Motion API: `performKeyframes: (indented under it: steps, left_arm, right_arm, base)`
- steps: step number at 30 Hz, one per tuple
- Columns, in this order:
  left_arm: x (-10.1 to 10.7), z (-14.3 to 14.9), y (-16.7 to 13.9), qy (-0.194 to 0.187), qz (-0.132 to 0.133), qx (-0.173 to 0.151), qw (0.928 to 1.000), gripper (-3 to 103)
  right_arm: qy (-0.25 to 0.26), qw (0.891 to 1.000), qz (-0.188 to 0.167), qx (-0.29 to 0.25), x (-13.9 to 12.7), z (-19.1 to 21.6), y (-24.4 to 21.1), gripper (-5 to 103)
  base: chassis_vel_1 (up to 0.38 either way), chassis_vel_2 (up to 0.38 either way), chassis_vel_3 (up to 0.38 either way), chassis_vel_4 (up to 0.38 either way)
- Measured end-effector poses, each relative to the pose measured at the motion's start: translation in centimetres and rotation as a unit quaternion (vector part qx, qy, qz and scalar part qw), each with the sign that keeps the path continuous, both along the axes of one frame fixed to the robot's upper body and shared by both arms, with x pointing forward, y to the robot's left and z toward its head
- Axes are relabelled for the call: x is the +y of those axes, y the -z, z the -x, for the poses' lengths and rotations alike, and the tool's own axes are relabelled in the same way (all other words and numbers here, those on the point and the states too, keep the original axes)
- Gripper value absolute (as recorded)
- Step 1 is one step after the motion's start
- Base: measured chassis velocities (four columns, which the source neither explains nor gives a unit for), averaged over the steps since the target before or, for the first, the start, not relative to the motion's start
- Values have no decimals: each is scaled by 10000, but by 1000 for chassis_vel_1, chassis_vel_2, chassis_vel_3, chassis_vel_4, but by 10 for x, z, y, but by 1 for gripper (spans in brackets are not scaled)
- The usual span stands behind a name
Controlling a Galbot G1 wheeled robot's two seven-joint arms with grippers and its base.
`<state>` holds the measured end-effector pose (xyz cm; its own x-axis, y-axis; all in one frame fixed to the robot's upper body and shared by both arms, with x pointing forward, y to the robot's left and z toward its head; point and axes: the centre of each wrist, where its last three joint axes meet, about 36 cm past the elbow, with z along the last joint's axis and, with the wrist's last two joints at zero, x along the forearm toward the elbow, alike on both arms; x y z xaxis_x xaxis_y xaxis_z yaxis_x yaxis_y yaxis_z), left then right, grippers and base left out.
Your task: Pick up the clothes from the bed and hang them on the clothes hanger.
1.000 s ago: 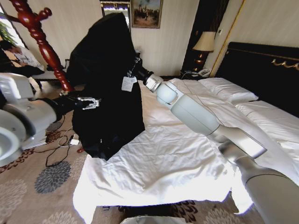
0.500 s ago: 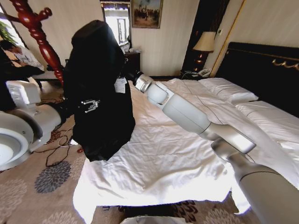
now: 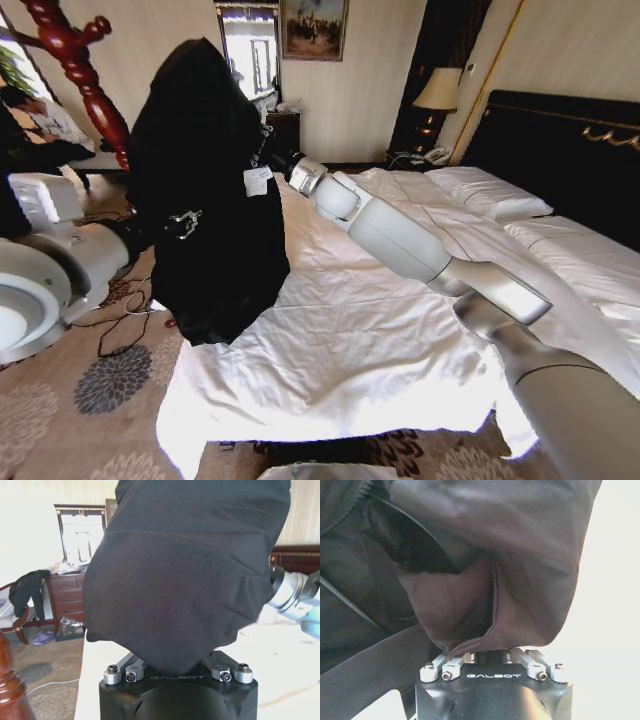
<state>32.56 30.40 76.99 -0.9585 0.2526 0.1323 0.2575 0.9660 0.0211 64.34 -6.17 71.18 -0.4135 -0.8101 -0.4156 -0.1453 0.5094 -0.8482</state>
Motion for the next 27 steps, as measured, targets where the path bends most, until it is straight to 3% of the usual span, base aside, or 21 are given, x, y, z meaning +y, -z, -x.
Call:
performKeyframes:
  steps: [3,5,7,9,12,15,16,19,20,23,25,27]
  left_arm:
    - [2,-1,0,11,106,-73,9999,19]
    - [7,-3,0,-21,295,-206,9994,19]
    - [7,-4,0,6,362,-245,9990,19]
    - [11,-5,4,85,682,-365,9970,19]
    - [13,-6,8,84,833,-378,9958,19]
    - [19,-11,11,78,1059,-415,9935,19]
    - [19,-11,11,78,1059,-415,9935,19]
    - [30,-14,3,189,1395,-505,9887,19]
    - [30,-14,3,189,1395,-505,9887,19]
    - [43,-17,-7,228,1673,-670,9834,19]
    - [46,-18,-9,211,1725,-701,9823,19]
    - [58,-22,-13,91,1819,-759,9803,19]
  right_arm:
    - [30,10000,-50,59,-5,-1,-1,20]
    - [183,9996,-111,185,-23,-4,-1,31]
    - [208,9995,-100,198,-28,-4,0,31]
    - [348,9991,43,233,-53,-4,3,47]
    - [415,9987,134,267,-68,-3,7,52]
    - [512,9975,242,421,-94,0,18,69]
    - [512,9975,242,421,-94,0,18,69]
    - [490,9948,363,815,-123,4,31,80]
    - [490,9948,363,815,-123,4,31,80]
    - [390,9904,454,1245,-150,9,44,95]
    - [373,9892,428,1350,-156,10,47,99]
    - [347,9838,15,1757,-176,17,54,100]
  base:
    - [0,0,0,0]
    - [0,0,0,0]
    - [0,0,0,0]
    - [0,0,0,0]
    - [0,0,0,0]
    - [0,0,0,0]
    - [0,0,0,0]
    - [0,0,0,0]
    - [0,0,0,0]
    - [0,0,0,0]
    - [0,0,0,0]
    - [0,0,0,0]
